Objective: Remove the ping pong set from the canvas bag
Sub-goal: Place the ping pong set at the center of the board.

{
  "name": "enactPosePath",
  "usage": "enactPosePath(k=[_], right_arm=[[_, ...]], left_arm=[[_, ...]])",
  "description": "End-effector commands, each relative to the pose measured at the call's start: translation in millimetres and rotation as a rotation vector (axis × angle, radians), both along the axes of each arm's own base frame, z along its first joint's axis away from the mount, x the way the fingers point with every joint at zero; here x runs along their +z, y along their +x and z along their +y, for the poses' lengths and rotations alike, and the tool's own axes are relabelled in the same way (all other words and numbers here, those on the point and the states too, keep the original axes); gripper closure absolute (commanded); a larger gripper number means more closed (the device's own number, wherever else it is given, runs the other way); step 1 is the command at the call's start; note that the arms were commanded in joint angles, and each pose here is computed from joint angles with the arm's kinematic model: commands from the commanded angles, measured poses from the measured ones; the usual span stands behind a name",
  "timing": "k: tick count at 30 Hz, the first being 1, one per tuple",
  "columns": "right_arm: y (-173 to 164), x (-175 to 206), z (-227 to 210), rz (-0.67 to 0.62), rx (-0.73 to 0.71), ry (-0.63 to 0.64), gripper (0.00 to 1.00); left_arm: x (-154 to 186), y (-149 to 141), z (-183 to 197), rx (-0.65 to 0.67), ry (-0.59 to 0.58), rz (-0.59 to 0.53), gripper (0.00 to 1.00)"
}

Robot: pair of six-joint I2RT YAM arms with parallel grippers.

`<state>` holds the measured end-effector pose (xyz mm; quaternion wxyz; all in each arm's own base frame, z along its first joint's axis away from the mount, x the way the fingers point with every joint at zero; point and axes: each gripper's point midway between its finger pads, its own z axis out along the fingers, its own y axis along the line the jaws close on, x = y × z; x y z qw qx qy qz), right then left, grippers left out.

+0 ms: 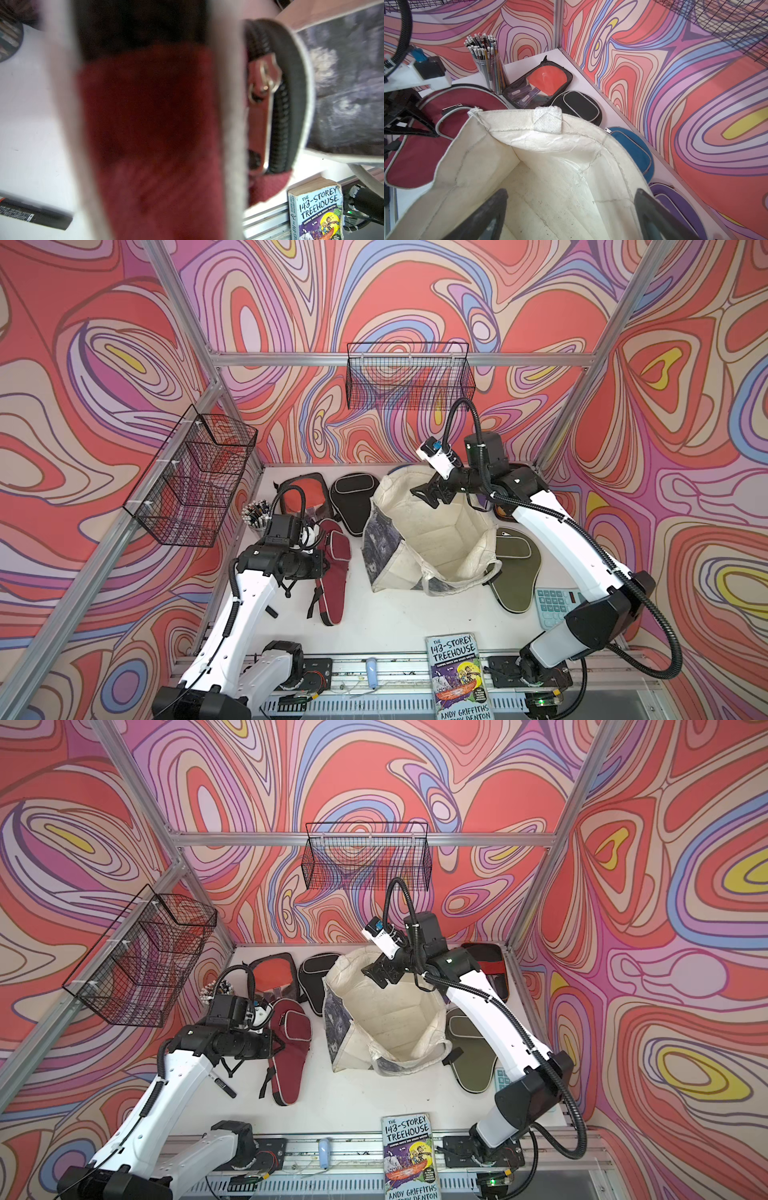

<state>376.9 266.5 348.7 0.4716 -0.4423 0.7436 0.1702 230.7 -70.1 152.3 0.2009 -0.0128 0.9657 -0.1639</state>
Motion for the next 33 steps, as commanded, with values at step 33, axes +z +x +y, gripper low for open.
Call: enactPosePath(k=[33], right_arm=[[-5,9,-7,-0.012,-0.002,-0.007,0.02]], left_arm=[[-46,25,40,0.185,0.131,0.110,0.60]])
